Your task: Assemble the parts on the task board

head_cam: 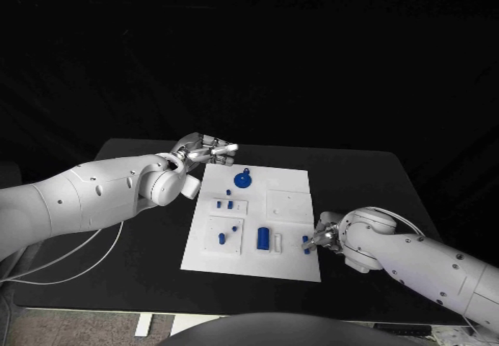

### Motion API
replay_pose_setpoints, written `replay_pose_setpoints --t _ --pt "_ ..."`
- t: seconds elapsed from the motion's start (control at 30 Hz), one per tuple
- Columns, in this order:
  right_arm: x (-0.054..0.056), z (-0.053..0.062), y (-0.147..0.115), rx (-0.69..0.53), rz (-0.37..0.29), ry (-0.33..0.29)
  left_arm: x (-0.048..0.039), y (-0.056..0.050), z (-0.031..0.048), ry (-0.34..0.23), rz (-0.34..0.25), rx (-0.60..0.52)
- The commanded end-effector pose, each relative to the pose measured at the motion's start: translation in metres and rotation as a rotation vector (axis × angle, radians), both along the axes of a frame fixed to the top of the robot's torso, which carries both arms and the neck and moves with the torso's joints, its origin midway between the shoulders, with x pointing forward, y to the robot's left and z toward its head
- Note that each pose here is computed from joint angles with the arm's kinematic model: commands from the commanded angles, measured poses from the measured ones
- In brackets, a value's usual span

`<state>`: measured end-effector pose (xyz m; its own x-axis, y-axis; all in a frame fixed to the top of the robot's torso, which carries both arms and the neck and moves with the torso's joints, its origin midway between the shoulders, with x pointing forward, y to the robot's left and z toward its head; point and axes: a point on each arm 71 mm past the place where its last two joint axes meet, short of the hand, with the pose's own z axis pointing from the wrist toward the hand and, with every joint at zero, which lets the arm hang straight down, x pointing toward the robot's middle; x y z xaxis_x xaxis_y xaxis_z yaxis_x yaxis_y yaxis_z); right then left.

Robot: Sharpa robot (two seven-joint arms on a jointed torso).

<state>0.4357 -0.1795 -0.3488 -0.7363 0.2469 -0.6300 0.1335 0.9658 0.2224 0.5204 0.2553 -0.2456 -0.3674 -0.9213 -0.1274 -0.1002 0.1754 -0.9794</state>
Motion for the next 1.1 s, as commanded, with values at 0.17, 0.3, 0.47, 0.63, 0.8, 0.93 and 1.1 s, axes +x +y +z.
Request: replay_pose_setpoints --t 0.17,0.3,0.47,0.63,0.8,0.93,1.1 --pt "0.002 -0.009 0.003 -0.046 0.019 -0.018 -0.0005 -0.003 0.0008 -0.002 -0.018 -0.016" --pt "0.003 -0.013 0.007 -0.051 0.032 -0.018 -0.0004 -0.004 0.0008 -0.003 -0.020 -0.017" --pt "0.000 -0.022 0.011 -0.073 0.077 0.004 -0.0002 -0.004 0.0008 -0.003 -0.022 -0.018" --pt "-0.005 -0.032 0.012 -0.112 0.116 0.032 0.0000 -0.005 0.0007 -0.003 -0.022 -0.017" --pt "-0.008 -0.040 0.010 -0.141 0.133 0.060 0.0001 -0.005 0.0006 -0.002 -0.022 -0.016" --pt "-0.008 -0.044 0.008 -0.145 0.122 0.060 0.0001 -0.005 0.0005 -0.001 -0.022 -0.014" --pt "-0.009 -0.044 0.007 -0.093 0.071 0.068 0.0000 -0.004 0.0004 0.000 -0.022 -0.013"
